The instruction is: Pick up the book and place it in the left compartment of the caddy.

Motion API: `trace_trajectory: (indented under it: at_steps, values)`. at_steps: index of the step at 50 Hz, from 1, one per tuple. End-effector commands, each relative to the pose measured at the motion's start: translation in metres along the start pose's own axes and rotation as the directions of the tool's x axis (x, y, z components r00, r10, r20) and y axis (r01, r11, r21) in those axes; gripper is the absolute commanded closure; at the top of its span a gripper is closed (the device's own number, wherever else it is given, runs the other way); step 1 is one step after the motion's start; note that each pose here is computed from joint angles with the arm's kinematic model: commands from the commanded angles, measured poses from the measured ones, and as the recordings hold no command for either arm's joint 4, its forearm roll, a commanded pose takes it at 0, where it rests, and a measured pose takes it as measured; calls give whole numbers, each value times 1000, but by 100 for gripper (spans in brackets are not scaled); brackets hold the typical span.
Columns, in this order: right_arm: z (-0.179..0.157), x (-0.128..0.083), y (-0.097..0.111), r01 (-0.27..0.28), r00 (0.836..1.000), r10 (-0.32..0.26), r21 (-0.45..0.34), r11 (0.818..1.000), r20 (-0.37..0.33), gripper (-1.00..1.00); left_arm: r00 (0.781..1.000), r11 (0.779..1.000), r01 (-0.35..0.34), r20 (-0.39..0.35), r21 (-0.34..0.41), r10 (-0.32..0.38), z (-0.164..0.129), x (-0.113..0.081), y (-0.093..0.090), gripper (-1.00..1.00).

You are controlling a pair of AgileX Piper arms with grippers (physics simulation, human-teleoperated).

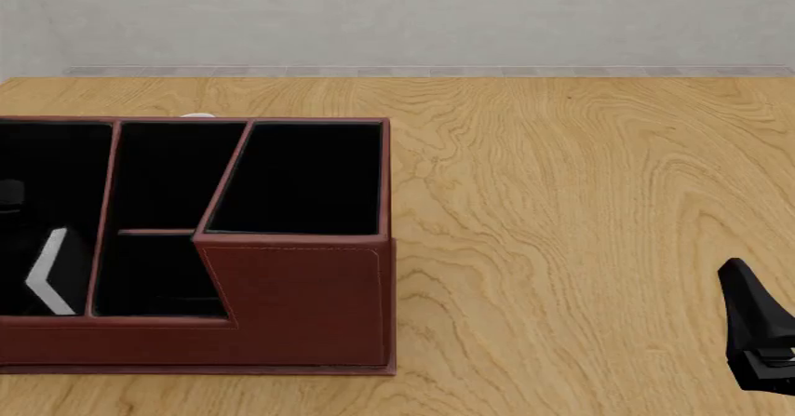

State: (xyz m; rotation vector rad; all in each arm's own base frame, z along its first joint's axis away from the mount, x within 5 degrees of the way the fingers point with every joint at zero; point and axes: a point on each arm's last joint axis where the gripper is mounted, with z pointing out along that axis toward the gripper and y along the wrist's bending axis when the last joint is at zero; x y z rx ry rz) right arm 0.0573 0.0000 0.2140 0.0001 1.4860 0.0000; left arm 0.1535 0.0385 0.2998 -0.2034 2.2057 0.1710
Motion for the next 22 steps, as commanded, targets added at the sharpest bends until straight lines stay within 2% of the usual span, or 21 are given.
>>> trace_trajectory:
  at_steps: [1,6,10,16,22]
  values:
    - [0,0,0,0,1000,0,0,1000,1,-100,999,1000,-3,45,28,1,-53,2,-4,-100]
    - [0,0,0,0,1000,0,0,1000,0,-100,996,999,3,87,36,-6,-88,1,-4,-100]
    - [0,0,0,0,1000,0,0,1000,1,-100,995,999,7,96,50,-12,-106,12,-5,-100]
    - [0,0,0,0,1000,0,0,1000,1,-100,993,999,12,119,51,-18,-131,19,-4,-100]
    - [0,0,0,0,1000,0,0,1000,1,-100,988,998,25,153,61,-34,-168,34,-2,-100]
